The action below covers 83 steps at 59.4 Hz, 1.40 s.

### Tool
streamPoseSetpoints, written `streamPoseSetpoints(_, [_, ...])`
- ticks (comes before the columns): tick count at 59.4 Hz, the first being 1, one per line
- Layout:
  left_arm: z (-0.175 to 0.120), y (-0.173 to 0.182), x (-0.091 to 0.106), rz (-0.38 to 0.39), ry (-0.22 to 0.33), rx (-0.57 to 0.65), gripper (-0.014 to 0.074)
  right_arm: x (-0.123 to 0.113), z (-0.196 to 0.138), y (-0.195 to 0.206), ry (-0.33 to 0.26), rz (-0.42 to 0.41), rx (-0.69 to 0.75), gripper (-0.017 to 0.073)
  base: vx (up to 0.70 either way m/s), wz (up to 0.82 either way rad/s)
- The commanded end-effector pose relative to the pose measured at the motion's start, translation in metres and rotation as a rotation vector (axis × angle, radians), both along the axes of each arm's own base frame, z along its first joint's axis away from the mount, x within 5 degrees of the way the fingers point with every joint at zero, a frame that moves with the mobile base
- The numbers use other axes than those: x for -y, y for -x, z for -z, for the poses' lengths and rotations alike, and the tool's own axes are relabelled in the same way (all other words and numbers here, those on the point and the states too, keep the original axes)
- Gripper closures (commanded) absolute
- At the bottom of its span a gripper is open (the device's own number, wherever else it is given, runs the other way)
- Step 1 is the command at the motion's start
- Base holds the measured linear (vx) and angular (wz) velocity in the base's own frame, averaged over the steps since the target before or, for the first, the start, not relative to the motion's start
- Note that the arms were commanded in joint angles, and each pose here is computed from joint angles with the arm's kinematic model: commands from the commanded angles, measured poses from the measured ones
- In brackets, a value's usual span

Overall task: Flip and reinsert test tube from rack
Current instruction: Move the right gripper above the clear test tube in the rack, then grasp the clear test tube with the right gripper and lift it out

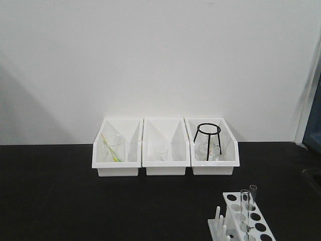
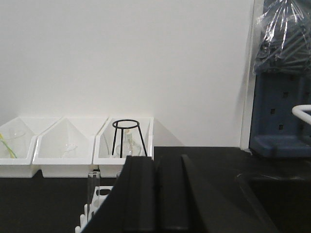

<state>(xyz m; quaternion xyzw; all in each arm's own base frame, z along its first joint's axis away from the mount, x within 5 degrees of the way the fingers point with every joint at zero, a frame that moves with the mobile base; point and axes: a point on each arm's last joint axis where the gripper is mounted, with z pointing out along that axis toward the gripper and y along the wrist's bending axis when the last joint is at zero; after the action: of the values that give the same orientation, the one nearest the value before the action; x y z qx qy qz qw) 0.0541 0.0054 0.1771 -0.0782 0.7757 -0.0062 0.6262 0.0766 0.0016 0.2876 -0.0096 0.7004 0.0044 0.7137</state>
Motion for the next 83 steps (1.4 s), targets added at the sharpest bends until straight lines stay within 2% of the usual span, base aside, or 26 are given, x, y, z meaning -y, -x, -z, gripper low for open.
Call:
streamPoseSetpoints(1, [-0.008,-0.001,0.001,0.011,-0.003,0.098,0.06,0.001,-0.014,-0.012,0.011,0.01,0.036,0.0538,0.0,0.0])
streamPoseSetpoints(12, [-0.008,-0.001,0.001,0.011,-0.003,0.098,0.06,0.001,-0.003,-0.032,0.007,0.01,-0.078,0.0435,0.0,0.0])
streamPoseSetpoints(21, [-0.008,-0.001,0.001,0.011,-0.003,0.098,0.06,0.0,0.005,-0.044,0.008,0.01,-0.147,0.0291,0.0,0.0])
streamPoseSetpoints(32, [-0.008,-0.001,0.001,0.011,-0.003,0.098,0.06,0.0,0.016,-0.055,0.009,0.01,-0.221,0.0064,0.0,0.0])
streamPoseSetpoints(38, [-0.008,-0.001,0.001,0.011,-0.003,0.098,0.06,0.0,0.022,-0.064,0.008,0.01,-0.252,-0.0001,0.0,0.0])
streamPoseSetpoints(44, [-0.008,-0.001,0.001,0.011,-0.003,0.098,0.06,0.0,0.026,-0.076,0.012,0.012,-0.241,-0.0008,0.0,0.0])
streamPoseSetpoints(53, [-0.008,-0.001,0.001,0.011,-0.003,0.098,0.06,0.0,0.024,-0.095,0.03,0.011,-0.137,-0.0007,0.0,0.0])
streamPoseSetpoints(60, [-0.008,-0.001,0.001,0.011,-0.003,0.098,0.06,-0.004,0.034,-0.11,0.028,-0.025,-0.147,-0.0007,0.0,0.0])
streamPoseSetpoints(66, [-0.008,-0.001,0.001,0.011,-0.003,0.098,0.06,-0.011,0.044,-0.121,0.022,-0.106,-0.157,-0.0007,0.0,0.0])
streamPoseSetpoints(75, [-0.008,-0.001,0.001,0.011,-0.003,0.098,0.06,-0.026,0.057,-0.136,0.038,-0.274,-0.11,-0.0007,0.0,0.0])
streamPoseSetpoints(83, [-0.008,-0.001,0.001,0.011,-0.003,0.098,0.06,-0.031,0.07,-0.149,0.009,-0.327,-0.094,-0.0007,0.0,0.0])
